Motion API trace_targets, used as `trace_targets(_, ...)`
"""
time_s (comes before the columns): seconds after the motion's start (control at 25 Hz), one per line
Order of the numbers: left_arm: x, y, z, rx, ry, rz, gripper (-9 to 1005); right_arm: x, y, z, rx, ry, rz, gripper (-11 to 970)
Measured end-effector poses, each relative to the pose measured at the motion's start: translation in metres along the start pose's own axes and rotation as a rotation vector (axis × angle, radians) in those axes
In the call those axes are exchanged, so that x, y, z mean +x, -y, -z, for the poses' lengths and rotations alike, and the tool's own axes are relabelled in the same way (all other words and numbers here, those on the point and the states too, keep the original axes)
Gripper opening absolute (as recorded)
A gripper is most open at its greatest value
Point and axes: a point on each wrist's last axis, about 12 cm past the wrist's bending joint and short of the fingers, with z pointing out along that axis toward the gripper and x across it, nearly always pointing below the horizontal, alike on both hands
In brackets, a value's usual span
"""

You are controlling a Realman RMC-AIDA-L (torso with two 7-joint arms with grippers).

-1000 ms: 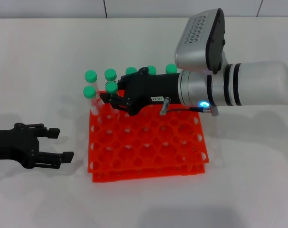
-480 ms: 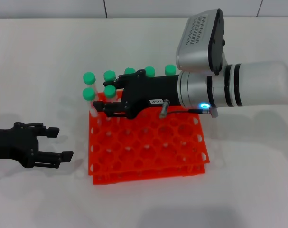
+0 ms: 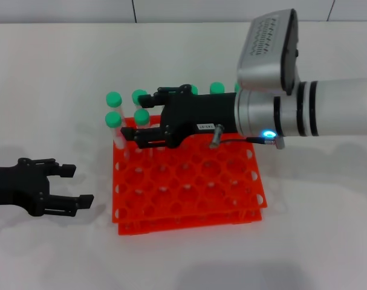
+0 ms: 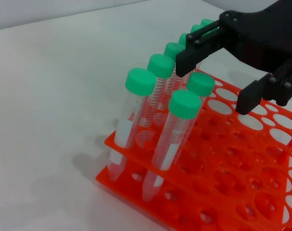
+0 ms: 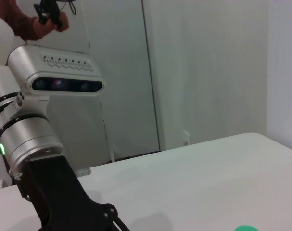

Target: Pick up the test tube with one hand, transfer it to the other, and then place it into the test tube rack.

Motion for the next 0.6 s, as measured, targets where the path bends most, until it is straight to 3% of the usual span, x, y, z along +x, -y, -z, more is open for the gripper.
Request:
trace_targets(0.32, 0.000, 0.000, 0.002, 0.002, 0.041, -0.003, 876, 0.005, -0.006, 0.022, 0.042, 0.047, 0.010, 724)
trace_targets(0.6, 0.001, -0.002, 0.013, -0.037, 0.120, -0.009, 876, 0.007, -0.005, 0.059, 0.091, 0.122, -0.002, 723)
